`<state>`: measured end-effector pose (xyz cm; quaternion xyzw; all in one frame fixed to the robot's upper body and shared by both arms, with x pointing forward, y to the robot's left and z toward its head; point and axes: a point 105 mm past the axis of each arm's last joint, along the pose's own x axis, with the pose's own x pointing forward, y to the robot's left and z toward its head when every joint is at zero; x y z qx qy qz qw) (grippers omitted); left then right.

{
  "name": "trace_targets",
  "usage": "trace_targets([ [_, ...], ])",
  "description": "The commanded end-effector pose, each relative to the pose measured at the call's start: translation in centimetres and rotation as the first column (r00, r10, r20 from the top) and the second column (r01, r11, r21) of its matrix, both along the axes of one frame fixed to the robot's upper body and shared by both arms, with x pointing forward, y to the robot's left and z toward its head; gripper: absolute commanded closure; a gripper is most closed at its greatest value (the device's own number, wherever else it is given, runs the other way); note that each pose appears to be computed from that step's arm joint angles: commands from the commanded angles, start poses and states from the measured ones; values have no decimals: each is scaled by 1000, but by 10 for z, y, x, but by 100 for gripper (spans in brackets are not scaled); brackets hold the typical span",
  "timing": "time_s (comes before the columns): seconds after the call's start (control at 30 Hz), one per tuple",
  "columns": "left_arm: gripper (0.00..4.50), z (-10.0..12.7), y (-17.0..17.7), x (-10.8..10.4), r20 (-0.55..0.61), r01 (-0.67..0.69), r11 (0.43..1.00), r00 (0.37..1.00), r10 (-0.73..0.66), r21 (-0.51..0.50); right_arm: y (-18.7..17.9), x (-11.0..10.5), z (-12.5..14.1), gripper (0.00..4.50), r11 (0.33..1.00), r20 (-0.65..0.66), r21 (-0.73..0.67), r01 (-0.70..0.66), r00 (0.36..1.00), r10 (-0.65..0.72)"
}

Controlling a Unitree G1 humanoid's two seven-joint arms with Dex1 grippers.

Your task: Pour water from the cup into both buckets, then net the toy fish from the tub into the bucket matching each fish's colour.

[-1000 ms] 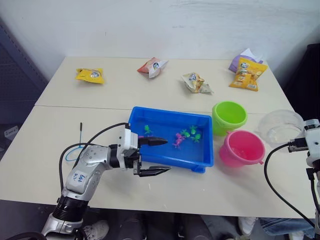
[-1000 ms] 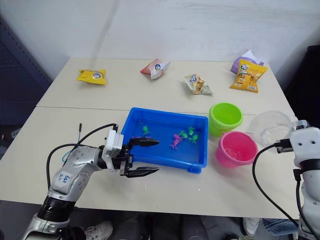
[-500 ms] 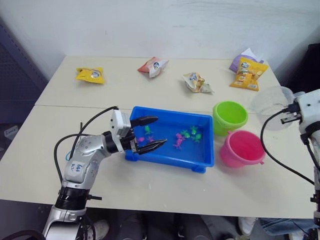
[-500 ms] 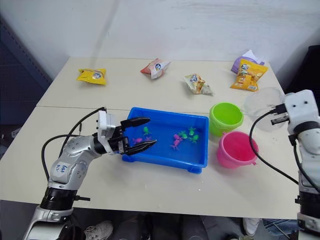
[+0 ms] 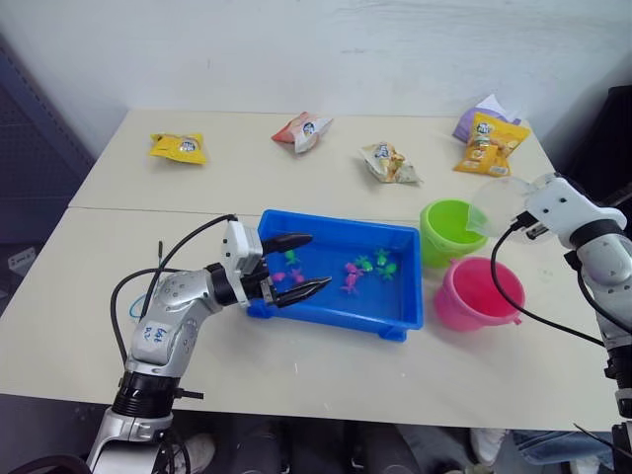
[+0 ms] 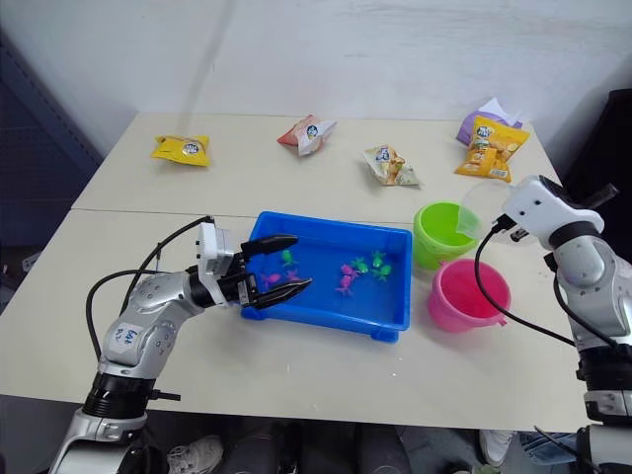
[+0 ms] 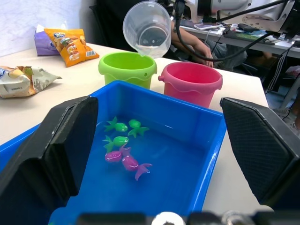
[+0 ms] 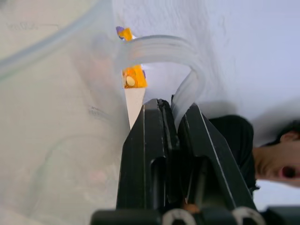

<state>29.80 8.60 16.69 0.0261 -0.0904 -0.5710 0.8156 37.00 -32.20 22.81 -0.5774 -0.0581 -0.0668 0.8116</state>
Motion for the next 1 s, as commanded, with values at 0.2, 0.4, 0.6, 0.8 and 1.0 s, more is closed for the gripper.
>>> trace_targets([
  [0.2, 0, 10, -6, -4, 48, 19, 1000, 999, -18, -3, 11, 0, 31, 444, 978, 120, -209, -10, 992, 35],
  [0.4, 0, 9, -7, -5, 61, 20, 1000, 998, -21, 7, 12, 2, 40, 444, 959, 177, -282, 27, 984, 24],
  [0.6, 0, 6, -6, -6, 75, 20, 1000, 997, -21, 18, 22, 6, 42, 444, 942, 180, -336, -5, 981, 69],
  [0.8, 0, 4, -5, -8, 82, 14, 1000, 997, -16, 18, 26, 8, 43, 444, 925, 187, -381, -15, 978, 92],
  [1.0, 0, 3, -4, -10, 86, 9, 1000, 996, -10, 13, 29, 9, 39, 444, 916, 190, -400, -26, 976, 110],
])
